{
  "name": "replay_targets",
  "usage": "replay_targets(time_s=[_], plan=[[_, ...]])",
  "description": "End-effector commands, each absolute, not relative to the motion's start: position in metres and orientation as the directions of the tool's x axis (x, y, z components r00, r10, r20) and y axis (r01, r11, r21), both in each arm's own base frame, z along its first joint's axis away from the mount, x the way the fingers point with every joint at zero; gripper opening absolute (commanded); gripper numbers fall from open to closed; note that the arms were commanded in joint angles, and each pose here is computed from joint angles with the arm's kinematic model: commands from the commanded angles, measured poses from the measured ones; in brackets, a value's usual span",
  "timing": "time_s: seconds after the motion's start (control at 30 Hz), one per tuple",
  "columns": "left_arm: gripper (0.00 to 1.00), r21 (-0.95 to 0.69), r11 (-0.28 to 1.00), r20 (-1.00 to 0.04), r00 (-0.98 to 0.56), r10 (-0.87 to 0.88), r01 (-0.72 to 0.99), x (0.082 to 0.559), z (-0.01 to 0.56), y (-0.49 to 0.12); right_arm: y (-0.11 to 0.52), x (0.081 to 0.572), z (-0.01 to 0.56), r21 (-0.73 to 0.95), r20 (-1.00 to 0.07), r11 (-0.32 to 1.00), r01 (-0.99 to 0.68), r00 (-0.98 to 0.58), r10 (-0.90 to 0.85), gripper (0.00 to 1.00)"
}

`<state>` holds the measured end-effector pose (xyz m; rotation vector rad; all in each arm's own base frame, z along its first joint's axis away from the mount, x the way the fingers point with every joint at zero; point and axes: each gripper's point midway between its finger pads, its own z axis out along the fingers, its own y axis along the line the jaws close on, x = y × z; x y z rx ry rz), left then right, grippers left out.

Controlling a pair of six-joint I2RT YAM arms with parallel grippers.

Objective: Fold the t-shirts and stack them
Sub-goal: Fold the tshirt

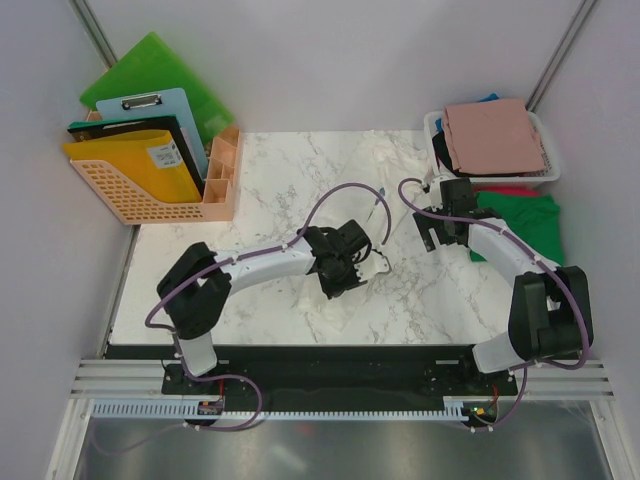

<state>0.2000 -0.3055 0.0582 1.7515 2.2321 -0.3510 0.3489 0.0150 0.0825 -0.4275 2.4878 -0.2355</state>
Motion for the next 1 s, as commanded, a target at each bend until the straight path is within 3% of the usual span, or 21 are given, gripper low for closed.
replay_targets(time_s=[0.0, 0.23, 0.33, 0.37, 0.4, 0.53, 0.67, 0.8, 0.97], plan=[[0.02, -0.039, 0.155, -0.385, -0.158, 0.909, 0.987, 0.195, 0.053, -0.331, 0.016, 0.357, 0.089, -0.267, -0.544, 0.930, -0.251, -0.758, -0.361, 0.98], [0.02, -0.043, 0.134, -0.387, -0.140, 0.911, 0.990, 0.191, 0.054, -0.344, 0.016, 0.355, 0.087, -0.268, -0.535, 0.928, -0.259, -0.761, -0.367, 0.98], [0.17, 0.054, 0.160, -0.433, -0.121, 0.893, 0.986, 0.207, 0.081, -0.341, 0.019, 0.352, 0.088, -0.257, -0.540, 0.925, -0.280, -0.753, -0.377, 0.98], [0.29, 0.093, 0.188, -0.434, -0.130, 0.891, 0.978, 0.216, 0.085, -0.332, 0.021, 0.351, 0.088, -0.250, -0.543, 0.922, -0.295, -0.746, -0.386, 0.98], [0.34, 0.126, 0.203, -0.452, -0.126, 0.883, 0.971, 0.223, 0.094, -0.327, 0.025, 0.349, 0.090, -0.234, -0.554, 0.921, -0.311, -0.736, -0.389, 0.98], [0.44, 0.266, 0.336, -0.553, -0.142, 0.821, 0.903, 0.262, 0.143, -0.291, 0.049, 0.344, 0.122, -0.160, -0.662, 0.908, -0.388, -0.639, -0.390, 0.98], [0.56, 0.378, 0.551, -0.689, -0.172, 0.704, 0.744, 0.311, 0.206, -0.222, 0.084, 0.329, 0.145, -0.073, -0.735, 0.859, -0.508, -0.554, -0.390, 0.98], [0.60, 0.431, 0.682, -0.715, -0.237, 0.658, 0.591, 0.332, 0.230, -0.149, 0.122, 0.317, 0.114, -0.090, -0.631, 0.785, -0.613, -0.575, -0.521, 0.98], [0.62, 0.403, 0.770, -0.705, -0.369, 0.606, 0.495, 0.326, 0.207, -0.096, 0.187, 0.303, 0.089, -0.103, -0.546, 0.647, -0.755, -0.501, -0.671, 0.98]])
